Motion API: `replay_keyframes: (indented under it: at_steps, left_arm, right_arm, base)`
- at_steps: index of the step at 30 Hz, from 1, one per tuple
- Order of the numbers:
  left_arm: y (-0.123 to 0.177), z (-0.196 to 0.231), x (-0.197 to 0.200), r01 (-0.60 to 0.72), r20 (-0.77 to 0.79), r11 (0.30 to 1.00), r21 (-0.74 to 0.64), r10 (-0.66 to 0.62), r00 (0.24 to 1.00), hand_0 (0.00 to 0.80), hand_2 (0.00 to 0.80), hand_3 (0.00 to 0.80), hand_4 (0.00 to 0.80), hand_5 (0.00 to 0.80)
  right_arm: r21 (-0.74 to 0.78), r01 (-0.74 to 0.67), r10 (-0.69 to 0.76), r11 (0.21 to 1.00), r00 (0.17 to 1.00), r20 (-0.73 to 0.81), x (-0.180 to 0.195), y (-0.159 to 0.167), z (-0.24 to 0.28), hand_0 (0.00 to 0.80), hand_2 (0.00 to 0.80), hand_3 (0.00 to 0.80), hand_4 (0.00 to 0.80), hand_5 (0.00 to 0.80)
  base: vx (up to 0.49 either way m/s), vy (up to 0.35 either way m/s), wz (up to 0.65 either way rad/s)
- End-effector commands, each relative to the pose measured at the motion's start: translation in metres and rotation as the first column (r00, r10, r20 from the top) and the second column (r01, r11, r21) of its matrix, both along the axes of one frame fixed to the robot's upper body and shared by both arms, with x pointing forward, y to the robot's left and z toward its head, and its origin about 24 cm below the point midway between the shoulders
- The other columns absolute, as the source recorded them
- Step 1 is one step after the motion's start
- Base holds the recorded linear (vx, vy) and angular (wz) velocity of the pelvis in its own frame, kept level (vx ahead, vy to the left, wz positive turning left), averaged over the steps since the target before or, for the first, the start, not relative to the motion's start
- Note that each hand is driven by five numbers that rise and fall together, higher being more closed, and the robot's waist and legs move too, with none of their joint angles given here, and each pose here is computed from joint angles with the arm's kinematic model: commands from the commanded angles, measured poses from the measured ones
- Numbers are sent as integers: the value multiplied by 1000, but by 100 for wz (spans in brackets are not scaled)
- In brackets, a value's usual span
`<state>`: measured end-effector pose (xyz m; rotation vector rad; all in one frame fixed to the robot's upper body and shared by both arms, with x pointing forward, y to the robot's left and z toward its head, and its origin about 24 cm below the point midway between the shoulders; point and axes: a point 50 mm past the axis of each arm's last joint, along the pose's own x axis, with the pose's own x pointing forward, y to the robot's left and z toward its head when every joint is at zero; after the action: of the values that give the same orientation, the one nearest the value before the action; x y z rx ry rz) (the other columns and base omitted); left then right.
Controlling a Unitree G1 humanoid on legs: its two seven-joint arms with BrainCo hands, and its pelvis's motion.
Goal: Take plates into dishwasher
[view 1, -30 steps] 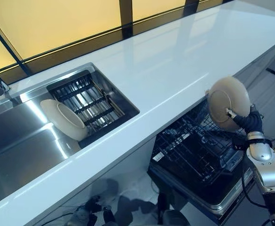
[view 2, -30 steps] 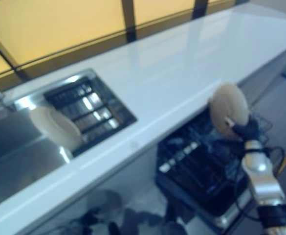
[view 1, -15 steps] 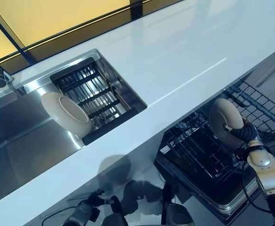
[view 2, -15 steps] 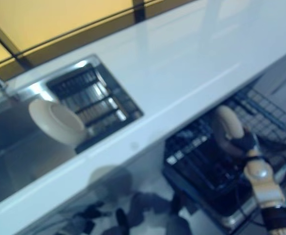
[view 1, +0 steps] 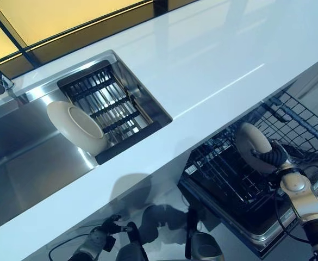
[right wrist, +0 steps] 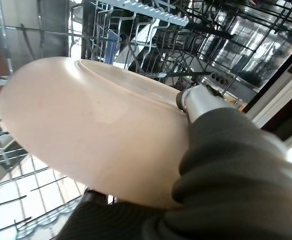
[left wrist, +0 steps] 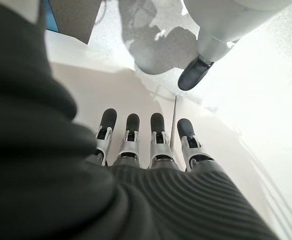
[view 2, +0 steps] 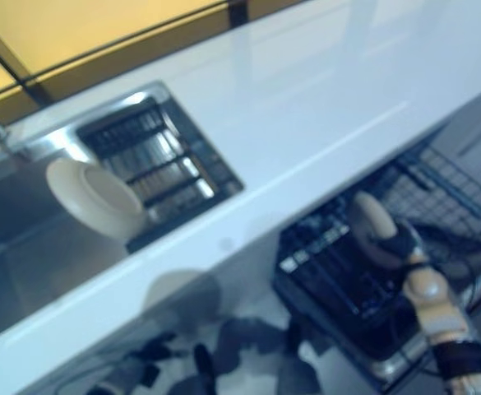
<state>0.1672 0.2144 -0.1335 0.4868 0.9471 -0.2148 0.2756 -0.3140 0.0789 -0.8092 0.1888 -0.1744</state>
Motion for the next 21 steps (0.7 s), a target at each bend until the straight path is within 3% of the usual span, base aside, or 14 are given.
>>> replay_keyframes:
  at_steps: [1, 21]
  left_arm:
    - [23, 24, 35, 41, 93, 996, 83, -49, 994, 0, 0, 0, 0, 0]
    - [14, 34, 54, 121, 125, 989, 82, -131, 983, 0, 0, 0, 0, 0]
  right_arm:
    - [-9, -39, 39, 999, 999, 1, 16, 16, 3, 800, 800, 800, 800, 800]
    - [-74, -41, 31, 996, 991, -133, 45, 35, -10, 800, 800, 800, 800, 800]
  base:
    - [0, 0, 0]
    - [5, -6, 5]
